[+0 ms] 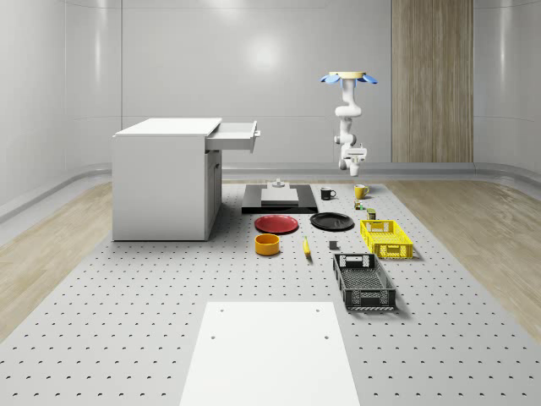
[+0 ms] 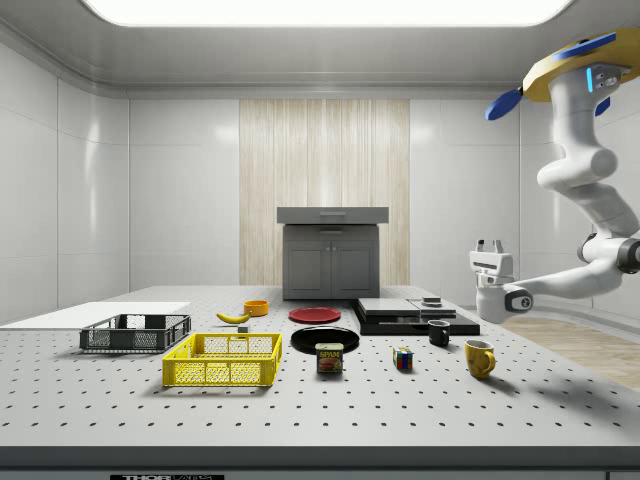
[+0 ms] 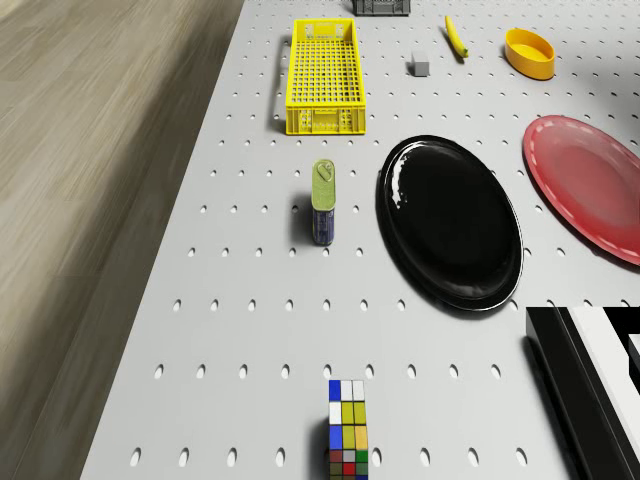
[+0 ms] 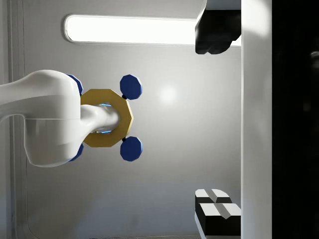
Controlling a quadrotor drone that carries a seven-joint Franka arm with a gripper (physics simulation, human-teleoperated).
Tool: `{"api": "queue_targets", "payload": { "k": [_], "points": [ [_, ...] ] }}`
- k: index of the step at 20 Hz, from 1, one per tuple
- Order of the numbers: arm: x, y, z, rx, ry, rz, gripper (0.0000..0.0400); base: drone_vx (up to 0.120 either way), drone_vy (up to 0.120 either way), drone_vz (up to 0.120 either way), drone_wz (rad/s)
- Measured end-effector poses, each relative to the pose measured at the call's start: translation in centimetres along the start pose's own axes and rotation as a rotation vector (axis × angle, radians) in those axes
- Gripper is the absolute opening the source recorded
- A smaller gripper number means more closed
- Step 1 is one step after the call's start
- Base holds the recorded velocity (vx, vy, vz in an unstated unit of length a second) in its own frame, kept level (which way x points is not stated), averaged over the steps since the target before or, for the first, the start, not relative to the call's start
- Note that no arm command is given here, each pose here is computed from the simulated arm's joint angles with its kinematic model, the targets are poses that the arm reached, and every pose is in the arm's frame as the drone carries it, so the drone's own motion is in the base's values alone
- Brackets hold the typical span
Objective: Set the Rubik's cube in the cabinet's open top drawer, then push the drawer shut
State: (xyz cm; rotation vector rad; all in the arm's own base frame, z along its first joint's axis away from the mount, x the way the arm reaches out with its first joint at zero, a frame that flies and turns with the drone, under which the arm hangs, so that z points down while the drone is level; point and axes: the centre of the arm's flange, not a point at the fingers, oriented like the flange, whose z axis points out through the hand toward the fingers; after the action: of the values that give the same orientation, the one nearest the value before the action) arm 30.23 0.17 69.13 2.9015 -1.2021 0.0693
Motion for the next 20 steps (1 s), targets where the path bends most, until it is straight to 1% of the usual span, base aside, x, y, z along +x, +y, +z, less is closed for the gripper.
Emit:
{"api": "queue_targets", "payload": {
  "k": [7, 12, 16, 17, 20],
  "points": [
    [-0.3, -0.2, 0.0, -0.024, 0.031, -0.001, 0.04, 0.12, 0.0, 0.0, 0.0],
    [-0.9, -0.7, 0.1, -0.073, 0.086, -0.002, 0.04, 0.12, 0.0, 0.0, 0.0],
    [-1.7, -1.6, 0.3, -0.159, 0.176, -0.003, 0.04, 0.12, 0.0, 0.0, 0.0],
    [-2.1, -1.9, 0.4, -0.192, 0.209, -0.004, 0.04, 0.12, 0.0, 0.0, 0.0],
    [-3.3, -3.1, 1.1, -0.327, 0.347, -0.007, 0.04, 0.12, 0.0, -0.08, 0.0]
  ]
}}
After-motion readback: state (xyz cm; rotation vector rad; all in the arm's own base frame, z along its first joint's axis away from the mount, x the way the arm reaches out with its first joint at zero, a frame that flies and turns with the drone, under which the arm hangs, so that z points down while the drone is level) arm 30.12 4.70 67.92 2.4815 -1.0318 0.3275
